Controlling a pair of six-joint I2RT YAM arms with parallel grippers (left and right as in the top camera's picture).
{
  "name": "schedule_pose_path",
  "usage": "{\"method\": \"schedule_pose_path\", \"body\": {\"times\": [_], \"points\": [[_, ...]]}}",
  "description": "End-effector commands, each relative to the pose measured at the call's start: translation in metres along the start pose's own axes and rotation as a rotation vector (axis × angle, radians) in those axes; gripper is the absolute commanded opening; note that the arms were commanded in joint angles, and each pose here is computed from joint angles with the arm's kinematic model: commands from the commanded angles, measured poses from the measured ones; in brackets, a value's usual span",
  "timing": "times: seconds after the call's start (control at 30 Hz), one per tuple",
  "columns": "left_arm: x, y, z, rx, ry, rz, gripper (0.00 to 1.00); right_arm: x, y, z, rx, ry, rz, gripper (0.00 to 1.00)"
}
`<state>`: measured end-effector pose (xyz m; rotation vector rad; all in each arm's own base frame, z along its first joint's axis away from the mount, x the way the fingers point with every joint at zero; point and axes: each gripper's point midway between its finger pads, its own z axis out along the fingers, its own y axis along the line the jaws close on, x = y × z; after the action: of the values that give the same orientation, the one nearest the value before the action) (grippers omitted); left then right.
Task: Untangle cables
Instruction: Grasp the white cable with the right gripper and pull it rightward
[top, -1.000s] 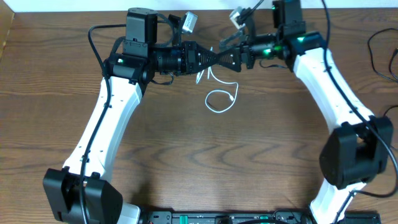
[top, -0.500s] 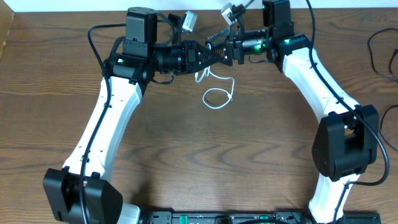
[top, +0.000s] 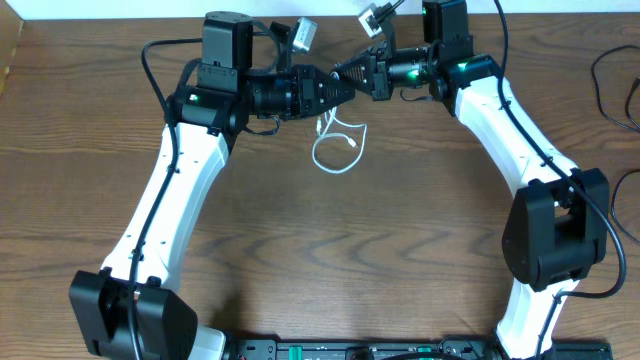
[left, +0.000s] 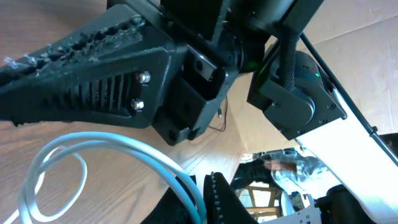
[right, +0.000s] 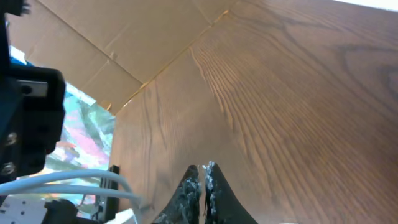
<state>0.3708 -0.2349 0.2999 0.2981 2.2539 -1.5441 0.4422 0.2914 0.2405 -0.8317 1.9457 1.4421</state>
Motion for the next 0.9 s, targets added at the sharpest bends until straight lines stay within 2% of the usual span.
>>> {"method": "schedule_pose_path", "body": {"times": [0.0, 0.07, 0.13, 0.47, 0.6, 0.77, 0.87], "points": [[-0.001, -0.001, 0.001, 0.016, 0.006, -0.004, 0.11, 0.002, -0.004, 0.002, 0.003, 0.007, 0.001, 0.21], [-0.001, -0.001, 0.001, 0.016, 0.006, -0.004, 0.11, 0.005, -0.006, -0.001, 0.009, 0.012, 0.005, 0.38], [-0.001, -0.001, 0.001, 0.017, 0.006, -0.004, 0.11, 0.004, -0.008, -0.009, -0.002, 0.006, 0.003, 0.41], [-0.008, -0.005, 0.000, 0.030, -0.017, -0.009, 0.11, 0.014, 0.001, -0.038, -0.189, -0.013, -0.045, 0.44], [-0.010, -0.006, 0.000, 0.033, -0.022, -0.010, 0.11, 0.016, 0.021, -0.033, -0.327, -0.021, -0.099, 0.46], [-0.010, -0.006, 0.000, 0.033, -0.022, -0.011, 0.11, 0.016, 0.037, -0.012, -0.366, -0.005, -0.172, 0.47], [-0.010, -0.006, 0.000, 0.033, -0.021, -0.022, 0.11, 0.012, 0.035, 0.000, -0.329, 0.006, -0.163, 0.47]]}}
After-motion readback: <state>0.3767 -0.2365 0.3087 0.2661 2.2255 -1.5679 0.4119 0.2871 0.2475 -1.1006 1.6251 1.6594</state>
